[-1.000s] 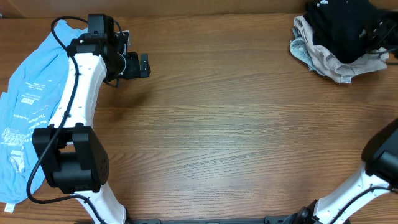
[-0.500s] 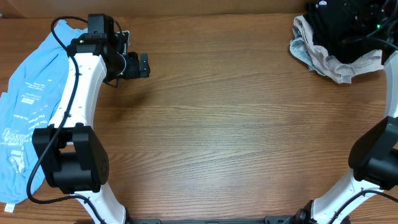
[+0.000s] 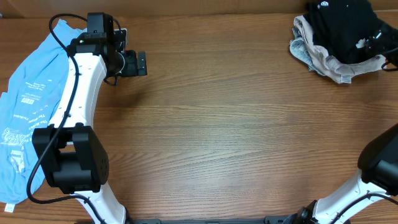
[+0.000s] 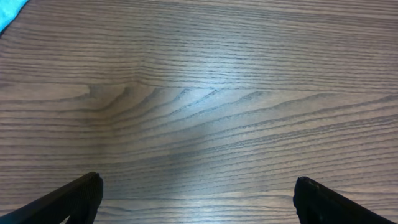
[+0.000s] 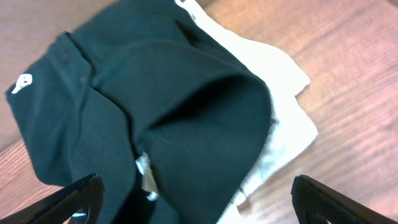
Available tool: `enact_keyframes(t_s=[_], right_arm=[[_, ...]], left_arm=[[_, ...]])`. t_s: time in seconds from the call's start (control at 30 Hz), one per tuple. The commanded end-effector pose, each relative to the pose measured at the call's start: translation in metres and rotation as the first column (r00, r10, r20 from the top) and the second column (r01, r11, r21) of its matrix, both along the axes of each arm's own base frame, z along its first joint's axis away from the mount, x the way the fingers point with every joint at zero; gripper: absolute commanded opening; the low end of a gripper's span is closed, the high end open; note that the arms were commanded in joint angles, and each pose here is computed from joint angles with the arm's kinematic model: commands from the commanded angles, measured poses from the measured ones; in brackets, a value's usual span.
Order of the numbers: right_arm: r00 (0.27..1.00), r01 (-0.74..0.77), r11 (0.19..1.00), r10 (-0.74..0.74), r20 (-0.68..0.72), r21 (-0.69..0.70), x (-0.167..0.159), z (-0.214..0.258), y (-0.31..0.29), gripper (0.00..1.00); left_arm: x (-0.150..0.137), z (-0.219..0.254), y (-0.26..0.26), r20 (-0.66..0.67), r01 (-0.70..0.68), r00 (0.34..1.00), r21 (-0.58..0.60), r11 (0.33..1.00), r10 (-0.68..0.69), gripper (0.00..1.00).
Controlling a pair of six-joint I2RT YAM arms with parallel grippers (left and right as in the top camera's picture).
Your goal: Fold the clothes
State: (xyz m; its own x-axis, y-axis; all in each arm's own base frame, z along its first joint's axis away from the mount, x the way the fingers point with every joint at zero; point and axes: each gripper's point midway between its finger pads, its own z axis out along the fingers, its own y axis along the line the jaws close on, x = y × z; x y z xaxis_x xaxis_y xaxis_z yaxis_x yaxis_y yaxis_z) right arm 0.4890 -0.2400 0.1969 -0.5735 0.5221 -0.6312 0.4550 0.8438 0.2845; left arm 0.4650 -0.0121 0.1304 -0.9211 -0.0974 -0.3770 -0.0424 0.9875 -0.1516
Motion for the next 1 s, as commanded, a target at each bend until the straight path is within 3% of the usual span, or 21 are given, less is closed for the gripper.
enact_keyframes(t_s=[0.0, 0.37, 0.63, 0.77, 0.97], right_arm=[[0.997, 0.036, 0.999, -0.036, 0.069, -0.001, -0.012, 0.043, 0.0, 1.0], [0.99, -0.003, 1.0, 0.004, 0.142, -0.005, -0.025, 0.086, 0.015, 1.0], [0.984, -0.091, 0.994, 0.081, 0.157, 0.058, -0.023, 0.085, 0.035, 1.0], [0.97, -0.207, 0.974, 0.191, 0.153, 0.093, -0.027, 0.081, 0.056, 1.0], [0.98, -0.195, 0.965, 0.186, 0.068, 0.177, -0.044, 0.064, 0.068, 1.0]], left_arm=[[-0.004, -0.006, 0.001, -0.026, -0.014, 1.0, 0.011, 1.0, 0.014, 1.0], [-0.013, -0.01, 0.026, -0.062, -0.062, 0.995, 0.153, 0.986, 0.072, 1.0], [-0.015, -0.011, 0.027, -0.068, -0.062, 0.995, 0.154, 0.986, 0.073, 1.0], [-0.015, -0.011, 0.027, -0.071, -0.062, 0.995, 0.155, 0.986, 0.073, 1.0], [-0.009, -0.009, 0.021, -0.046, -0.056, 0.997, 0.122, 0.991, 0.062, 1.0]])
